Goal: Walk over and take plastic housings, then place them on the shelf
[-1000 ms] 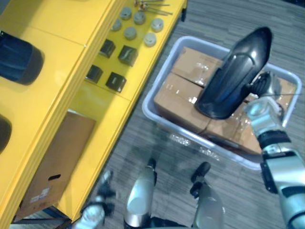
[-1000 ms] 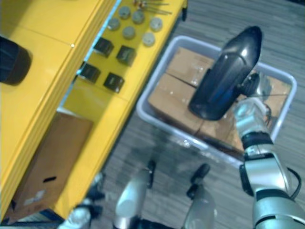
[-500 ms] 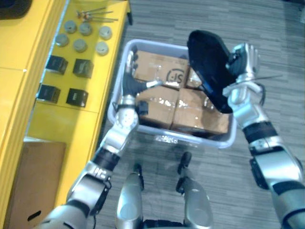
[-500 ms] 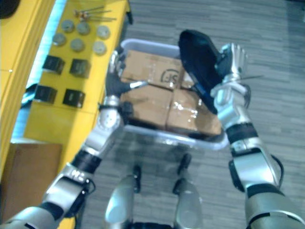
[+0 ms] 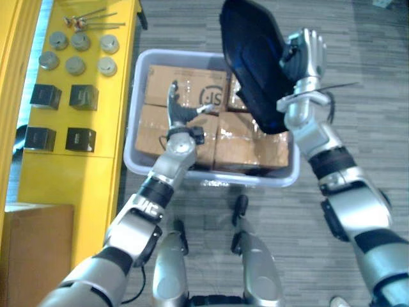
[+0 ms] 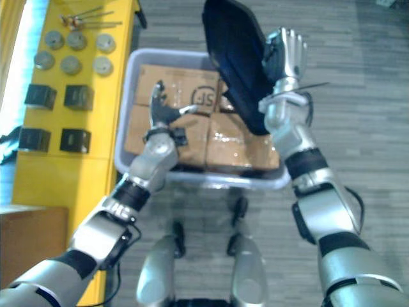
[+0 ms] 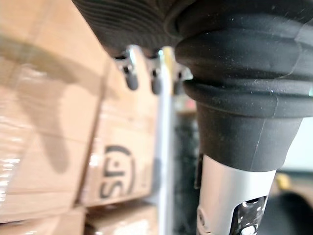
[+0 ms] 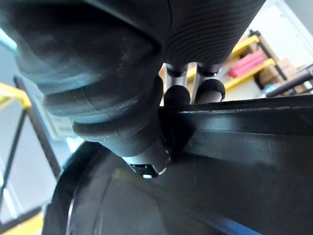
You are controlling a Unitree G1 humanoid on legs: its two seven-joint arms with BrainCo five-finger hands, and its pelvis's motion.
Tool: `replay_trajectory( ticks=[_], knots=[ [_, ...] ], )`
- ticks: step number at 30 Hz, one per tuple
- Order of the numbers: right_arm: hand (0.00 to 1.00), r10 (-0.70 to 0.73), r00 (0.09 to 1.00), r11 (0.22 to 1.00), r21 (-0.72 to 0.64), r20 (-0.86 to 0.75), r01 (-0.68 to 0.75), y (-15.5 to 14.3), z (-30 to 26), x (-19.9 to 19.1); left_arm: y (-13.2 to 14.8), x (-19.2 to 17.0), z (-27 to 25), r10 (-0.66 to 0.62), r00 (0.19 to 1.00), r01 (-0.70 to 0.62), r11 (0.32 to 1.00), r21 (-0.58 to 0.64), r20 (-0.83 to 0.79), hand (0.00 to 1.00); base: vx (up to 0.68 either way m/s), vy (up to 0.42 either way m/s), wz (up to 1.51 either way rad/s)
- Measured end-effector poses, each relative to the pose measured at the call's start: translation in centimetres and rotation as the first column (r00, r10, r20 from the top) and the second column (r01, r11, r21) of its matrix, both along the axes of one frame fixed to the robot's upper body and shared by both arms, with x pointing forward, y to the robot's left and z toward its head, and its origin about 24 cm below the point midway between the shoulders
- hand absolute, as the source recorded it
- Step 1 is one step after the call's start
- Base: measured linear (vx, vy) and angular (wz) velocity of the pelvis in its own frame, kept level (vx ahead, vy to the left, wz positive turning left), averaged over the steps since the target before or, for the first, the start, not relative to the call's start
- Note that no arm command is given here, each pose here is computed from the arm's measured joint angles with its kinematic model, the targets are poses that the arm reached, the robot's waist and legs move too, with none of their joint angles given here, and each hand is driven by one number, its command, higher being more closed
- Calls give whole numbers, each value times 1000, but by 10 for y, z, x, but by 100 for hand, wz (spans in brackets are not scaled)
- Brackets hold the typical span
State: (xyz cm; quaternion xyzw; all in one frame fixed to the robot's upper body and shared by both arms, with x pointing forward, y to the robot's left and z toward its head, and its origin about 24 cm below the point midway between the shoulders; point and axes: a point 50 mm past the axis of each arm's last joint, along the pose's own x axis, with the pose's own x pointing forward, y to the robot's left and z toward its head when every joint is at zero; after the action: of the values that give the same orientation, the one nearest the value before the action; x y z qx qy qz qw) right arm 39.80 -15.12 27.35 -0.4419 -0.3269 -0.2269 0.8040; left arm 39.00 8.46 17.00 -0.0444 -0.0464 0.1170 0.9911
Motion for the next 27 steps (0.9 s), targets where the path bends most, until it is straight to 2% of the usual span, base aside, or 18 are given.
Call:
replay_trajectory(
  ticks=[4,10,12,14,17,20,23,27],
  knots=[
    [100,13,996,1000,1,83,-13,7,11,-3,2,2,-12,-12,996,1,993,-122,-91,0,-52,58,-1],
    [100,70,988,998,-18,137,-68,27,16,-6,-8,5,-16,-156,981,103,922,-373,-115,0,-53,64,0],
    [100,94,986,995,-38,138,-89,33,15,-7,-12,5,-15,-222,971,162,880,-446,-85,0,-40,76,0],
    [100,115,984,993,-50,132,-110,40,12,-8,-21,4,-14,-340,940,272,781,-561,-18,0,-31,77,0],
    [100,129,983,991,-62,128,-122,44,11,-8,-28,3,-12,-410,910,355,693,-627,61,0,-29,62,0],
    [100,159,979,985,-88,123,-149,52,8,-9,-37,0,-7,-460,869,447,573,-687,182,0,-44,74,0],
    [100,189,975,978,-109,116,-176,60,4,-10,-42,-1,-5,-473,845,493,512,-704,248,0,-42,57,0],
    [100,229,966,969,-124,122,-214,67,3,-12,-40,0,-9,-459,847,494,489,-719,269,0,-7,9,0]
  ],
)
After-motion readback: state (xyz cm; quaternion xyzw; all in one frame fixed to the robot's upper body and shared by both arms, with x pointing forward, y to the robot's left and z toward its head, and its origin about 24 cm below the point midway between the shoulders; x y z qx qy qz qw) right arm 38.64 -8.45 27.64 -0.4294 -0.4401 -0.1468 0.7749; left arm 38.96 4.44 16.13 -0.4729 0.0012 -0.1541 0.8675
